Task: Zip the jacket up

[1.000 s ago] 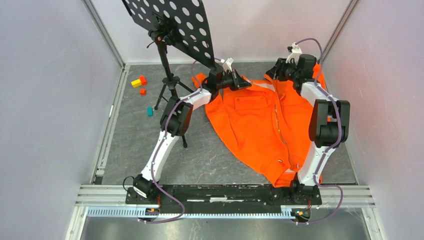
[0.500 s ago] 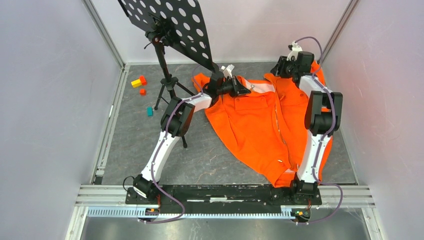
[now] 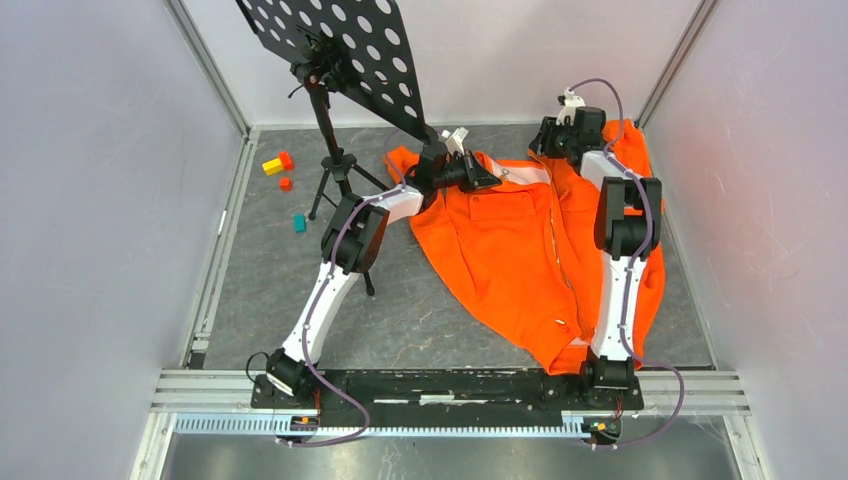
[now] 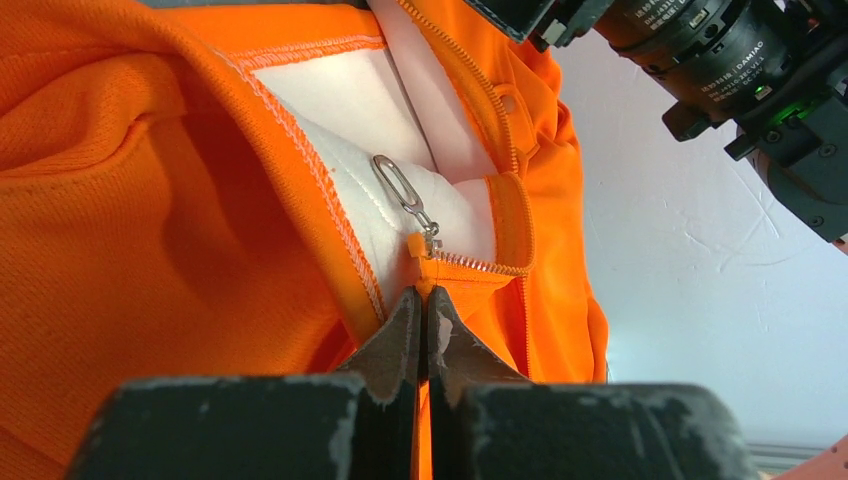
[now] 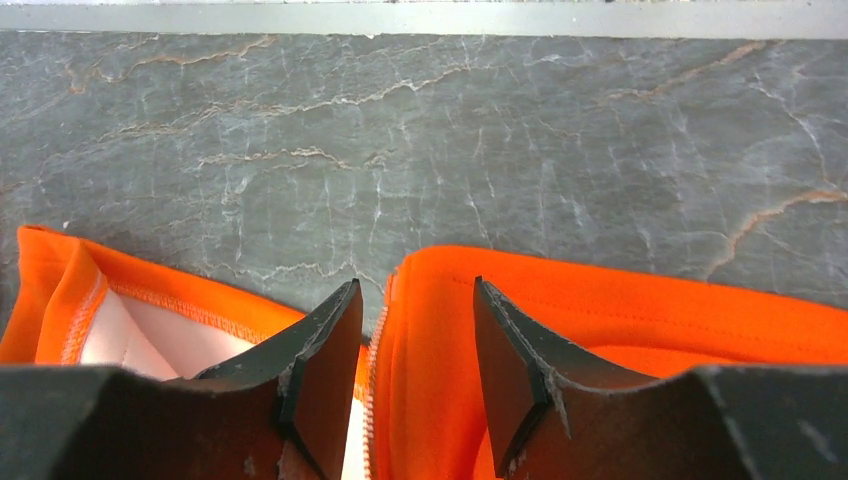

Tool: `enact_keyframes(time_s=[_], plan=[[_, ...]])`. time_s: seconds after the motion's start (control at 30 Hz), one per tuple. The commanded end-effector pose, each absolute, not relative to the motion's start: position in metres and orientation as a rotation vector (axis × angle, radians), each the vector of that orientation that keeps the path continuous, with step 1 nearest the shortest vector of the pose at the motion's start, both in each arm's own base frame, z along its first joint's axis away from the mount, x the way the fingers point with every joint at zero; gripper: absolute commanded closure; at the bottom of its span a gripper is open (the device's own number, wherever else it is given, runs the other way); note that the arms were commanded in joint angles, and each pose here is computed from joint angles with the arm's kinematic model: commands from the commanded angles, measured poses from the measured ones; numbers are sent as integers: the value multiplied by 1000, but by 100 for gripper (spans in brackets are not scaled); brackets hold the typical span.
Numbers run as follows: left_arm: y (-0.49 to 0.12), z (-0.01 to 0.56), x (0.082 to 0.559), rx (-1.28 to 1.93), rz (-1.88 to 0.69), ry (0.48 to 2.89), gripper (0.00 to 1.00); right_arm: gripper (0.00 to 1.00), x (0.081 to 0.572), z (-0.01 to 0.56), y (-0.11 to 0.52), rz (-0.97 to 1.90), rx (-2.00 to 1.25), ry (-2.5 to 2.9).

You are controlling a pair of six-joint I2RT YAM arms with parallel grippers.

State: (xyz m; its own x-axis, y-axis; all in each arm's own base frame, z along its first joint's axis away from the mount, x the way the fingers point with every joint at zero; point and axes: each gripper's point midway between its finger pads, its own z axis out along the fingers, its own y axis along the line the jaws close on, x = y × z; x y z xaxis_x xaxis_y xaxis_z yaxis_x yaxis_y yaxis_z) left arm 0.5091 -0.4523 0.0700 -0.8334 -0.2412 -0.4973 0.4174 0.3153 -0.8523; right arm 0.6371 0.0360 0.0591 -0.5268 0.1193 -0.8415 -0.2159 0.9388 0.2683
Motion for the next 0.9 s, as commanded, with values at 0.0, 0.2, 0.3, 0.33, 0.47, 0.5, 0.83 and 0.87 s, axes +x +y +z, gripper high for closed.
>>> enact_keyframes(time_s=[0.0, 0.2, 0.3, 0.33, 0.47, 0.5, 0.83, 0.87], plan=[[-455, 119, 518, 216, -1569, 1904, 98, 49, 658, 70, 35, 316, -97, 2036], [-456, 122, 519, 222, -1575, 1895, 98, 51, 657, 59, 28, 224, -94, 2064], [-457, 122, 519, 225, -1582, 1893, 98, 51, 654, 48, 23, 191, -74, 2096], [-457, 123, 519, 226, -1584, 1890, 98, 50, 653, 43, 23, 192, -72, 2105], [-459, 122, 520, 221, -1594, 1893, 98, 56, 650, 29, 24, 203, -58, 2134], [-459, 121, 519, 222, -1596, 1895, 98, 58, 650, 27, 25, 211, -61, 2134], [-461, 117, 518, 231, -1596, 1900, 98, 79, 662, 26, 34, 276, -73, 2103], [-462, 117, 517, 243, -1595, 1899, 98, 85, 664, 32, 36, 287, -80, 2089]])
